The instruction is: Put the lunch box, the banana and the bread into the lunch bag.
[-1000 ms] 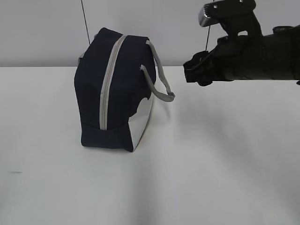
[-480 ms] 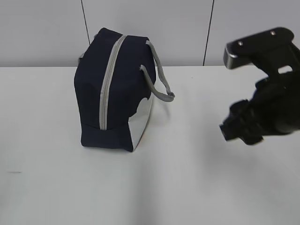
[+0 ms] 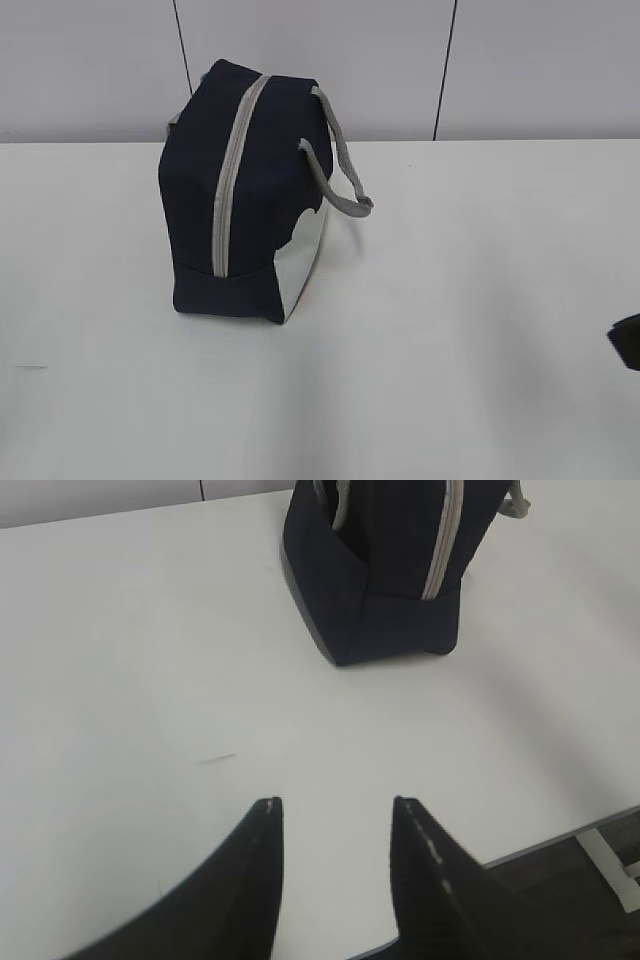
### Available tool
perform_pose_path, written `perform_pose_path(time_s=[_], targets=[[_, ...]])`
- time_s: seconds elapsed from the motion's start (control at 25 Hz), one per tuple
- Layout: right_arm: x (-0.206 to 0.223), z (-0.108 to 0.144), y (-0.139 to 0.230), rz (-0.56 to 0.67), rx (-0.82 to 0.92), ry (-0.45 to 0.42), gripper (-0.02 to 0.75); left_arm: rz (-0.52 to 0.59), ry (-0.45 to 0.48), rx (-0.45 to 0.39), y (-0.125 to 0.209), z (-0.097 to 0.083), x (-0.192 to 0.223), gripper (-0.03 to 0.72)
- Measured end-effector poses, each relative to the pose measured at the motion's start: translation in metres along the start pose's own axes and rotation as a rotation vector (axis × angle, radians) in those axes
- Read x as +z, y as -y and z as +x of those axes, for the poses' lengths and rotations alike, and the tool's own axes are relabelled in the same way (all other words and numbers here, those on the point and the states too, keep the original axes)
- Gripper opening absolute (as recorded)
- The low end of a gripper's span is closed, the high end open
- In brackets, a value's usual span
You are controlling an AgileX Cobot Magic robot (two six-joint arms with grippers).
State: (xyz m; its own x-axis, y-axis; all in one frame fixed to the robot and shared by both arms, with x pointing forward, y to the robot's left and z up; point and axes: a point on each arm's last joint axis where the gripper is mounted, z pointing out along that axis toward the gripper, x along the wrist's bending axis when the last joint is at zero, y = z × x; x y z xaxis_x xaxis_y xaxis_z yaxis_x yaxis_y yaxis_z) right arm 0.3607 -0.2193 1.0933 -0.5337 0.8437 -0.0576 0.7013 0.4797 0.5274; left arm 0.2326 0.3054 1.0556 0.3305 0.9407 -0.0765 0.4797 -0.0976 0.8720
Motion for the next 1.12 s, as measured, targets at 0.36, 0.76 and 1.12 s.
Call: perform_pose_path(time_s=[0.36,0.76,1.12], targets=[[-0.051,0.001,0.054,-0.184,-0.058,-0.069,0.417,0.0,0.0,0.0,0.0,0.0,0.0,0.254],[-0.027,0.005,0.125,-0.192,-0.104,-0.106,0.416,0.0,0.0,0.0,0.0,0.0,0.0,0.254],[-0.028,0.004,0.133,-0.285,-0.106,-0.094,0.407,0.0,0.0,0.0,0.0,0.0,0.0,0.253]])
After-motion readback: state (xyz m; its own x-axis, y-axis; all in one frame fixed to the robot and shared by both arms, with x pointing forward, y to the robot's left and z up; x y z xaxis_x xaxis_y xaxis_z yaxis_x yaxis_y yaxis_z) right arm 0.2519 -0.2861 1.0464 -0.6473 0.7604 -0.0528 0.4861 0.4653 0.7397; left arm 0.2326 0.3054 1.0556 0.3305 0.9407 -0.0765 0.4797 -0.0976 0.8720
